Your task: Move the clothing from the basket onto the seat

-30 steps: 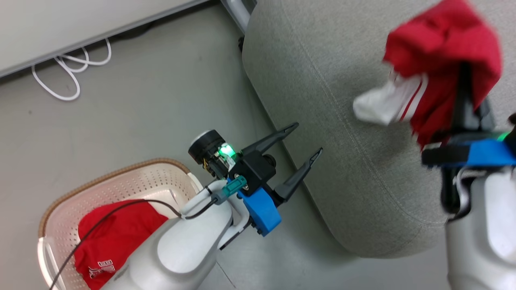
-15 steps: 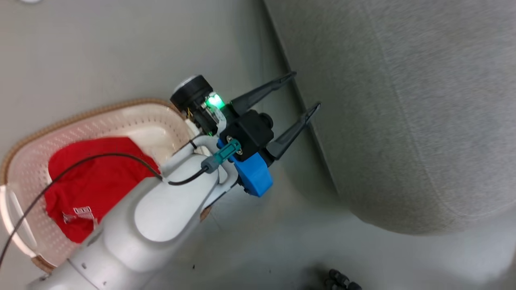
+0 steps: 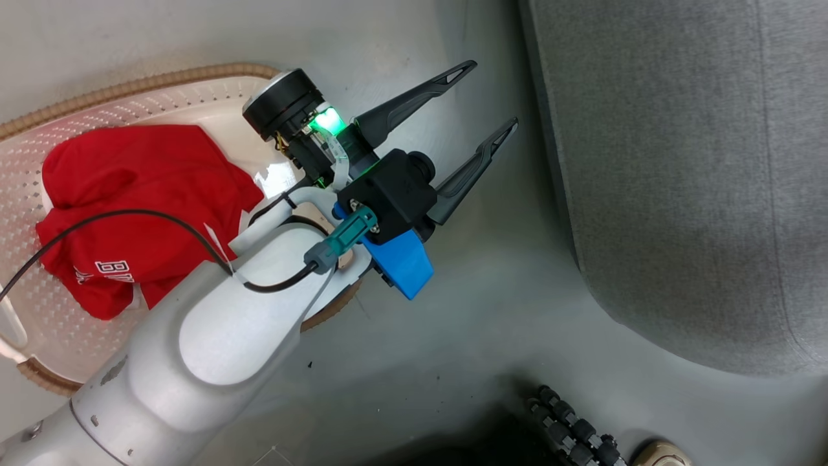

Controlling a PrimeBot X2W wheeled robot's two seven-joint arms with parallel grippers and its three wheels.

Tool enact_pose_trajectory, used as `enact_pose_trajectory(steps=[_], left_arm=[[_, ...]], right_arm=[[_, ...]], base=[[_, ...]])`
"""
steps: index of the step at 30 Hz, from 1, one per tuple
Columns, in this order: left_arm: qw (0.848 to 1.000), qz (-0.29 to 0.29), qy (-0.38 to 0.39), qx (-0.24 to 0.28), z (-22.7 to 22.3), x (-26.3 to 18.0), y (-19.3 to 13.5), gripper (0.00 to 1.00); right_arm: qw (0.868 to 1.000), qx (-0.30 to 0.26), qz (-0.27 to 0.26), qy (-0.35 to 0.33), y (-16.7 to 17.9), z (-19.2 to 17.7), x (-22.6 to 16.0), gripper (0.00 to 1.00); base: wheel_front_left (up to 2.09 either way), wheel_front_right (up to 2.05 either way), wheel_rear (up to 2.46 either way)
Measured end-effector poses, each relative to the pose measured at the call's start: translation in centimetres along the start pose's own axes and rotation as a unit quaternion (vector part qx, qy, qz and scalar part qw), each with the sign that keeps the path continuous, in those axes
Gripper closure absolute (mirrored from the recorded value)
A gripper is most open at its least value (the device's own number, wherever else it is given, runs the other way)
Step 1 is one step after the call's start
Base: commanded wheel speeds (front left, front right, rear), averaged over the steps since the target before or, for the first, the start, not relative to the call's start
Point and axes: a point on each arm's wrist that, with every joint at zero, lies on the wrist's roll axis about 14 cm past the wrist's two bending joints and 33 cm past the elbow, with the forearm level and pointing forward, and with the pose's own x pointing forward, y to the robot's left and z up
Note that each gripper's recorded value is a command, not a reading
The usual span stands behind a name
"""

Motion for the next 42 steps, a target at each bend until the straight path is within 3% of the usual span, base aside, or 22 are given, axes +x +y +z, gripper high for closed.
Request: enact_pose_trajectory(steps=[5, 10, 11, 12, 13, 19, 27, 35, 42], left_arm=[[1.0, 0.006, 0.003, -0.003, -0.5, -0.4, 0.3, 0.0], [1.0, 0.007, 0.004, -0.001, -0.3, -0.6, 0.4, 0.0], [1.0, 0.01, 0.004, 0.001, -0.2, -0.6, 0.5, 0.0], [1.0, 0.011, 0.004, 0.003, -0.1, -0.7, 0.6, 0.0], [1.0, 0.012, 0.004, 0.004, 0.0, -0.7, 0.6, 0.0], [1.0, 0.016, -0.009, 0.01, 1.4, -0.7, 0.5, 0.0], [0.999, 0.037, -0.03, 0.019, 4.9, -1.2, -0.1, 0.0], [0.993, 0.111, -0.038, 0.023, 9.1, -3.6, 0.9, 0.0], [0.976, 0.196, -0.084, 0.04, 15.1, -7.6, 1.9, 0.0]], right_arm=[[0.998, -0.01, 0.012, 0.064, 1.5, -4.7, -1.5, 1.0], [0.995, -0.004, 0.014, 0.097, 2.2, -6.8, -2.9, 1.0], [0.994, -0.002, 0.015, 0.106, 2.4, -7.4, -3.2, 0.76], [0.994, -0.002, 0.016, 0.107, 2.4, -7.4, -3.2, 0.16], [0.994, -0.001, 0.018, 0.107, 2.5, -7.3, -3.2, 0.0], [0.996, -0.006, 0.036, 0.087, 3.0, -5.7, -3.3, 0.0], [0.992, -0.02, 0.086, 0.088, 3.6, -4.4, -7.4, 0.0], [0.995, 0.028, 0.096, 0.018, 2.7, 1.9, -10.2, 0.0], [0.99, 0.071, 0.122, -0.025, 2.9, 6.0, -12.6, 0.0]], base=[[0.0, 0.0, 0.0], [0.0, 0.0, 0.0], [0.0, 0.0, 0.0], [0.0, 0.0, 0.0], [0.0, 0.0, 0.0], [0.0, 0.0, 0.0], [0.0, 0.0, 0.0], [0.0, 0.0, 0.0], [0.0, 0.0, 0.0]])
